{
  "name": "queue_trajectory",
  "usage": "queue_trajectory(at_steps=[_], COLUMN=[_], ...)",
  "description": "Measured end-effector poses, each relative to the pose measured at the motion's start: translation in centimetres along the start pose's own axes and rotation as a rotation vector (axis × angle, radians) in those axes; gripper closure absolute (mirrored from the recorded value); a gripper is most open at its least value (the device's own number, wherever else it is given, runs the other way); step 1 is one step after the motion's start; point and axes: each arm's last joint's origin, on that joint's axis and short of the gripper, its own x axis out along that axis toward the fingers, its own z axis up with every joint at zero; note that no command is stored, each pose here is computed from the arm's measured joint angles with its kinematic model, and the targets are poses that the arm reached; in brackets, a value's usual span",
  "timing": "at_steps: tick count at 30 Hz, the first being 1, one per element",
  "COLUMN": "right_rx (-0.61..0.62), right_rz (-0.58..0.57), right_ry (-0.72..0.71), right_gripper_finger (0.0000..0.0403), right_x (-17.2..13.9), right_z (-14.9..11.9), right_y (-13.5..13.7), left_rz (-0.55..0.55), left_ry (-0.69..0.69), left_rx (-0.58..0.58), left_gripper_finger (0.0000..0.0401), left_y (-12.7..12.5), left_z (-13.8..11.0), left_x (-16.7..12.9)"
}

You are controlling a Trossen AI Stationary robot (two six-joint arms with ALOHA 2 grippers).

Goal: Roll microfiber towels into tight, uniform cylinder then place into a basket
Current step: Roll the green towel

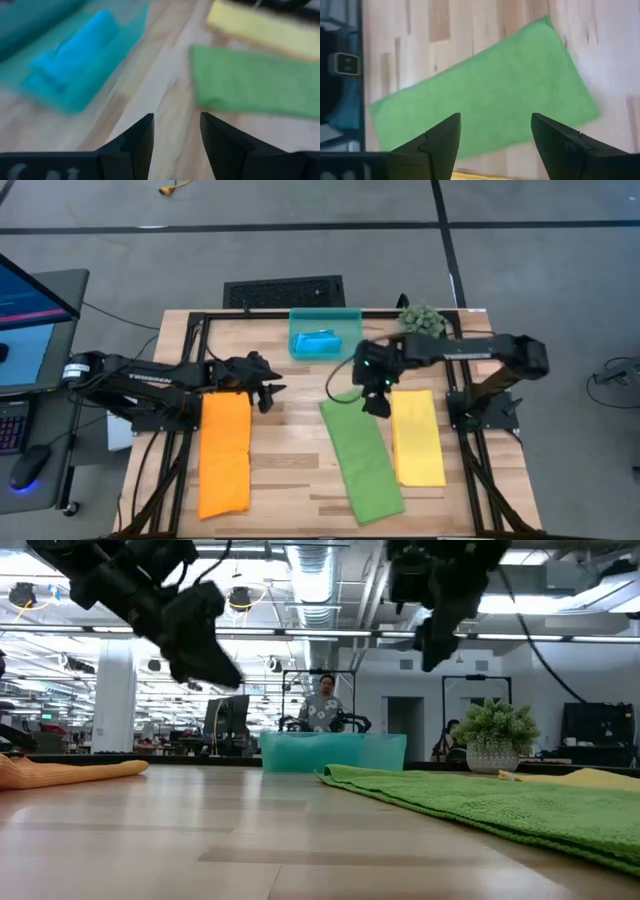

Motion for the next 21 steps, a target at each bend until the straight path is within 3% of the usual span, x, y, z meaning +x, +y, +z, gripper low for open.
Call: queue_trajectory(at_steps=[5,13,21], right_rx=[0.008,0.055,-0.019], right_rz=[-0.03,-0.207,-0.148], right_ry=[-0.115,-0.156,-0.147], right_gripper_finger=[0.0138,0.0138,0.0138], right_x=[0.5,2.9,5.4], right_z=[-1.0,-2.6,-3.9], right_y=[2.4,5.2,8.4], left_rz=[-0.076,-0.181,-0.253], left_ry=[-0.094,-0.222,-0.17], left_rx=[0.078,0.111,0.137], left_gripper_finger=[0.025,0.025,0.025], left_y=[-1.6,-4.1,-5.8], left_z=[0.6,0.4,0.6], left_x=[0.1,2.8,7.3])
